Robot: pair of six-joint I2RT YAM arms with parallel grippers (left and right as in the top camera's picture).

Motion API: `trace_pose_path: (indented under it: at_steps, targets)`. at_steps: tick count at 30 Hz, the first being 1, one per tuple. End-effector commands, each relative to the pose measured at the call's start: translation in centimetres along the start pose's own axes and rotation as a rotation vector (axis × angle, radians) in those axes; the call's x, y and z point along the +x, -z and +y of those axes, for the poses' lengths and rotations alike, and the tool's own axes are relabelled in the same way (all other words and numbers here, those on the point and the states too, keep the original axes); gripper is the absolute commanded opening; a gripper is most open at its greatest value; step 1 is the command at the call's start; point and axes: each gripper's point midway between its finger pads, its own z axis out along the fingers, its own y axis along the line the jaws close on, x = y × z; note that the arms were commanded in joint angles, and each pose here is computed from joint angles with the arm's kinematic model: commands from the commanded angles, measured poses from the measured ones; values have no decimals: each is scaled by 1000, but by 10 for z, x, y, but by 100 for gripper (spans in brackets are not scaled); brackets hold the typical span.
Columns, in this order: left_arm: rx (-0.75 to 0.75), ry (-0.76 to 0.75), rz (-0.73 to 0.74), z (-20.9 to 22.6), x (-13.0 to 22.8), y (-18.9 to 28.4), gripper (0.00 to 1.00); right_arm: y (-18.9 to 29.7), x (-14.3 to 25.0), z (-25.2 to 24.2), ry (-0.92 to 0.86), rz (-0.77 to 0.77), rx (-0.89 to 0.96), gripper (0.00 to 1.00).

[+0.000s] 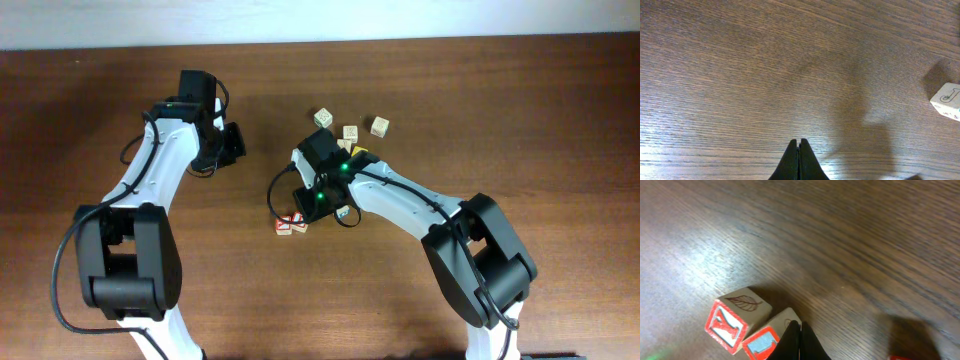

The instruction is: Rotate 3 blocks

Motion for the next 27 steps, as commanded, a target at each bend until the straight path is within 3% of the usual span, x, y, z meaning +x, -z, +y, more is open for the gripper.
trace_pose_path:
  at_steps: [1, 13, 18, 21, 27]
  targets:
    - [-6, -2, -1, -1, 0, -1, 0, 0, -2, 15, 59, 1, -50, 4]
    - [-6, -2, -1, -1, 0, -1, 0, 0, -2, 27, 107, 3, -81, 4]
    - [-6, -2, -1, -1, 0, -1, 0, 49, -33, 28, 65, -43, -93, 5]
    - [-7, -1, -1, 0, -1, -1, 0, 55, -11, 45, 62, 60, -102, 5]
    - [-31, -1, -10, 4, -2, -1, 0, 11, 57, 52, -79, 226, -41, 4]
